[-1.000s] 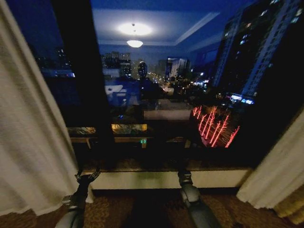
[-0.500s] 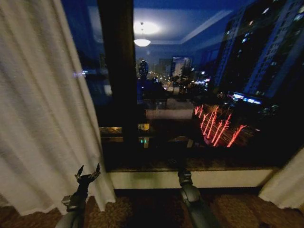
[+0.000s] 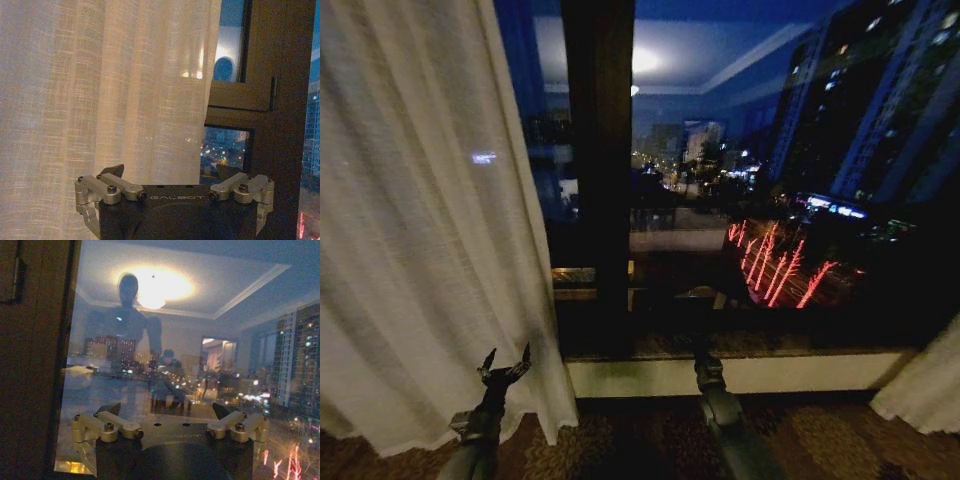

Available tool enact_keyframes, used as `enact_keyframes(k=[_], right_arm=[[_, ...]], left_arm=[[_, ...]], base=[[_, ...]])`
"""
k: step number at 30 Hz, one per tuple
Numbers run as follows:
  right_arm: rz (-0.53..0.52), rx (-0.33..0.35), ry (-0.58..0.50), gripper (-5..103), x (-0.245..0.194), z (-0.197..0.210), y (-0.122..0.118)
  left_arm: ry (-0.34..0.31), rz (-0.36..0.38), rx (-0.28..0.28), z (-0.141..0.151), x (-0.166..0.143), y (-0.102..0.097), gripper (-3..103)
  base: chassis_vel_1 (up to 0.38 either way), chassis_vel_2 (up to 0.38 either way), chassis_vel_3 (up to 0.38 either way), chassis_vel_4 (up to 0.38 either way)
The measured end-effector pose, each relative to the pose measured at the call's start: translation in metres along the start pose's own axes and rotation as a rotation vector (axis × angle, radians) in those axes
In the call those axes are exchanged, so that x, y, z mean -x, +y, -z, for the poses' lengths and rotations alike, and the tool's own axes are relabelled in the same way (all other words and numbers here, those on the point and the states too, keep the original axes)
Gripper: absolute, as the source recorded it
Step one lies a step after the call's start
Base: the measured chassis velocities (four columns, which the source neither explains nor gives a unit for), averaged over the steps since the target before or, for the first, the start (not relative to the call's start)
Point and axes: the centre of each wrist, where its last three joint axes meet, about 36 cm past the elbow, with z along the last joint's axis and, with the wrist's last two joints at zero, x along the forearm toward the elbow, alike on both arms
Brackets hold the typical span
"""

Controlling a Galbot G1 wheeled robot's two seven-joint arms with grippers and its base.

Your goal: Open the curtains by pulling them apart, changing their state from closed to fully open.

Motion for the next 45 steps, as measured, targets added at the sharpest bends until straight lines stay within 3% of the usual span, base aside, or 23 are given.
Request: enact_keyframes(k=[45], right_arm=[[0.001, 0.000, 0.000, 100, -0.0001, -0.0001, 0.0004]], left_arm=[[0.000, 0.001, 0.001, 0.0001, 0.0000, 0.0003, 100]], base=[[0.000, 0.000, 0.000, 0.000]])
